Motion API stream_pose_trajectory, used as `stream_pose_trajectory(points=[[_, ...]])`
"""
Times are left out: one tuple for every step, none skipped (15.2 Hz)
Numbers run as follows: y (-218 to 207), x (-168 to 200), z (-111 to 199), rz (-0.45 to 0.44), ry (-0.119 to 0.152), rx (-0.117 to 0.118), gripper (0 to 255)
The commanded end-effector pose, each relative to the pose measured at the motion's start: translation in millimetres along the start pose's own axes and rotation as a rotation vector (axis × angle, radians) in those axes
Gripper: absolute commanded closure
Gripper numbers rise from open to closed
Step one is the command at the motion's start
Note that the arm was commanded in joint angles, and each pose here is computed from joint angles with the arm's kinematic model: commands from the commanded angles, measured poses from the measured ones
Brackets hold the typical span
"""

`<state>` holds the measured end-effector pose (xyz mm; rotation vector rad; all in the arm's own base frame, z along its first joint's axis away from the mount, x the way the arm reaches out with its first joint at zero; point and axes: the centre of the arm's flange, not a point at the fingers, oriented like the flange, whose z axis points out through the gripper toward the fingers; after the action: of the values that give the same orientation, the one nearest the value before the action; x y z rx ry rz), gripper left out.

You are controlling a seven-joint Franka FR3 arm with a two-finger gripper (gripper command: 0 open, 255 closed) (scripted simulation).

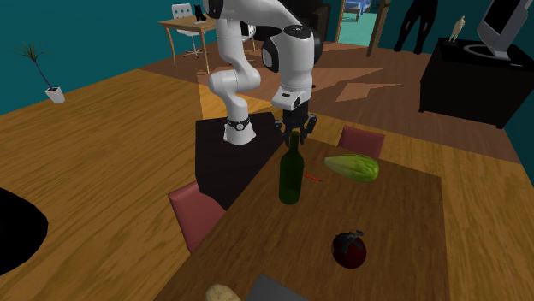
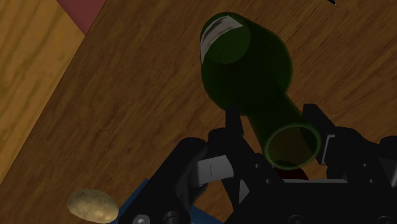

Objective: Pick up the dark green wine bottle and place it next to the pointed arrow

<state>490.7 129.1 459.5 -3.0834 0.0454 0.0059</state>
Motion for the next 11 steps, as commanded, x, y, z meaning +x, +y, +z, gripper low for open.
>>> stream_pose_trajectory(points=[[0.0, 0.0, 0.1, 0.0, 0.0, 0.0, 255], [0.0, 0.0, 0.1, 0.0, 0.0, 0.0, 255], [0.0, 0.0, 0.1, 0.0, 0.0, 0.0, 255], [0.0, 0.0, 0.1, 0.0, 0.0, 0.0, 255], [0.0, 0.0, 0.1, 0.0, 0.0, 0.0, 255], [0.0, 0.0, 0.1, 0.0, 0.0, 0.0, 255], [0.0, 0.0, 0.1, 0.0, 0.0, 0.0, 255], [-0.3, 0.0, -5.2, 0.0, 0.0, 0.0, 255], [-0.6, -0.1, -10.4, 0.0, 0.0, 0.0, 255], [-0.9, -0.1, -15.7, 0.0, 0.0, 0.0, 255], [-1.2, -0.1, -21.0, 0.0, 0.0, 0.0, 255]])
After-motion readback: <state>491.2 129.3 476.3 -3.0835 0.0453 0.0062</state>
